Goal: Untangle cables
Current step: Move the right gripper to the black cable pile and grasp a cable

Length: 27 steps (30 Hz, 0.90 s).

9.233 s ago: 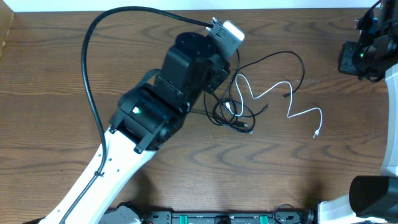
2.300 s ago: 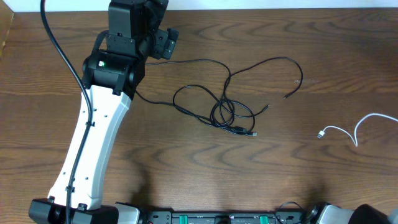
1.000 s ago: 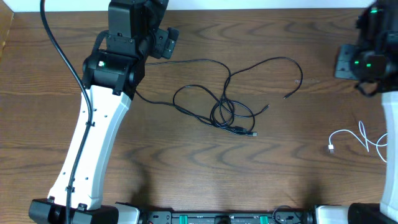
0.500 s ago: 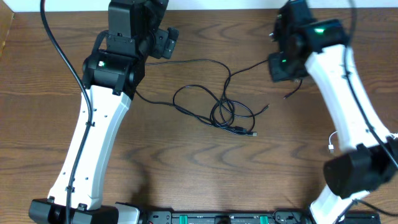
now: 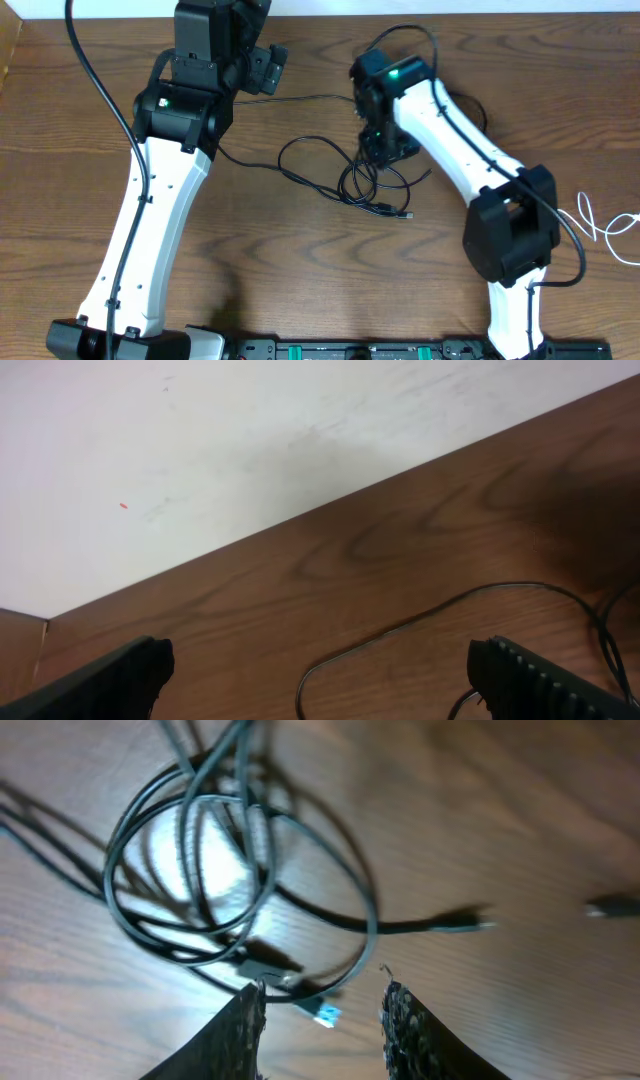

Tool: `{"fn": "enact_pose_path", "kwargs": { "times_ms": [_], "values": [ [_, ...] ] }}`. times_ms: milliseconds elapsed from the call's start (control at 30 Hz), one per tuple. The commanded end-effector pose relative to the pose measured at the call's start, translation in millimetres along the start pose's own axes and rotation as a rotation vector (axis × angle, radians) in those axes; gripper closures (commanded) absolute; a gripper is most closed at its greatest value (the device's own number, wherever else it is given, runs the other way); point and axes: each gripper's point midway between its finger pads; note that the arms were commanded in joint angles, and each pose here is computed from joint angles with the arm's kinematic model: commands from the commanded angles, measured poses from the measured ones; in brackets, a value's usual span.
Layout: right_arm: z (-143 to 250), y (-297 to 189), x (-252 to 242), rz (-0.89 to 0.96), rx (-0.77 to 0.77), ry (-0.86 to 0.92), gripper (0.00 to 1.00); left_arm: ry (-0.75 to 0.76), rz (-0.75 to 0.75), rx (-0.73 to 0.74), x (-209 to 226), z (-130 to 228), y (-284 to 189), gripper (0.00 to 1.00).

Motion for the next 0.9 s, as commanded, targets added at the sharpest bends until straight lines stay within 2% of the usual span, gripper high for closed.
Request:
{"fn": "enact_pose_path", "kwargs": {
  "times_ms": [0, 400, 867],
  "values": [
    [12.1, 2.6, 12.4, -0.003, 0.034, -0.014, 0.63, 0.002, 0.005, 0.015, -1.9, 6.2, 3.8, 0.01],
    [22.8, 23.8, 13.4, 0.001, 0.072, -0.01, 0.6, 0.002, 0.004, 0.013, -1.7, 5.7, 3.9, 0.01],
    [11.7, 47.6, 54.7, -0.248, 0.024, -0.08, 0.57, 0.001, -0.037, 0.026, 5.8, 7.9, 3.7, 0.02]
  ]
}}
Point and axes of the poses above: each gripper's point midway between its finger pads, its own y axis out along the fingers, its own x axis along the line the jaws close on, z = x × y, and after that the axes turned 9 degrees about y, right-handed
